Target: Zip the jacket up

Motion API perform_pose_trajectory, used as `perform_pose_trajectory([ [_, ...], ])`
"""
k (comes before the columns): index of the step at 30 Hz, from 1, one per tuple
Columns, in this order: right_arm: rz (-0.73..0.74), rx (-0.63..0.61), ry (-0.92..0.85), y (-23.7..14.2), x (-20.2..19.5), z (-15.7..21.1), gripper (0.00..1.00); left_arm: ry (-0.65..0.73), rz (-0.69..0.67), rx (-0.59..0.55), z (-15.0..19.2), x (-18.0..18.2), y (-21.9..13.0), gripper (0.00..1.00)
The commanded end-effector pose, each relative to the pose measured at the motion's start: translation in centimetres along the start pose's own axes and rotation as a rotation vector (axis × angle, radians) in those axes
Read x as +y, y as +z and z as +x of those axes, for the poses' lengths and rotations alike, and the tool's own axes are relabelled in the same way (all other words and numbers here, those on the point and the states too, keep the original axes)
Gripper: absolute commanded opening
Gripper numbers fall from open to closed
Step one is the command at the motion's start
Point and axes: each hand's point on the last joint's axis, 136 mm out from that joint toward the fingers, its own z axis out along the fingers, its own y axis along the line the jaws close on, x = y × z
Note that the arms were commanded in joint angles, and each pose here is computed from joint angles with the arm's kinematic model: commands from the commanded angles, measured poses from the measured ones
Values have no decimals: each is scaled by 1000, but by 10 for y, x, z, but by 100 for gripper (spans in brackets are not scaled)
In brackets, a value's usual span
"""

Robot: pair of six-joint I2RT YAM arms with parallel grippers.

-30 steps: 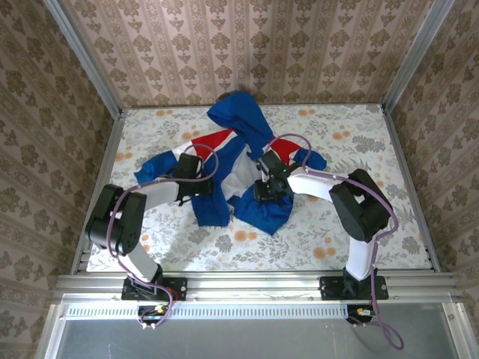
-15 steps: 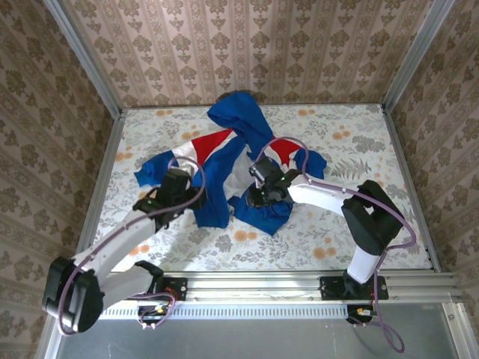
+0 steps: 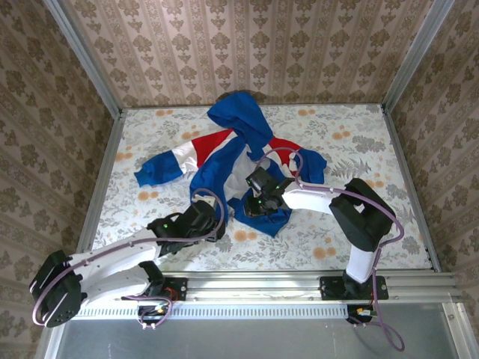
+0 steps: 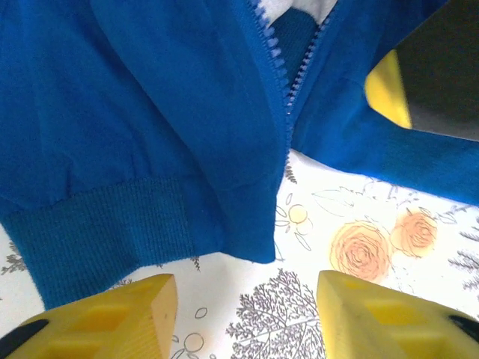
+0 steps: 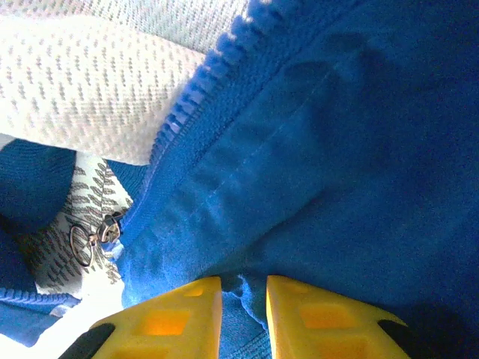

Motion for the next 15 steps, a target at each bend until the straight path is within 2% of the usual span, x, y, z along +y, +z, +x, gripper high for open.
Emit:
perform_pose_trajectory([
  [1, 13, 32, 29, 4, -8, 13, 24, 22, -18, -24, -13, -7, 9, 58],
  [5, 33, 40, 29, 6, -15, 18, 24, 43, -76, 18, -6, -1, 31, 64],
  [10, 45, 50, 26, 6, -19, 23, 24, 62, -139, 76, 2, 5, 49, 64],
  [12, 55, 54, 21, 6, -22, 25, 24, 66, -163, 86, 2, 8, 50, 61],
  [15, 66, 61, 14, 6, -25, 27, 24, 68, -188, 80, 1, 13, 47, 45],
])
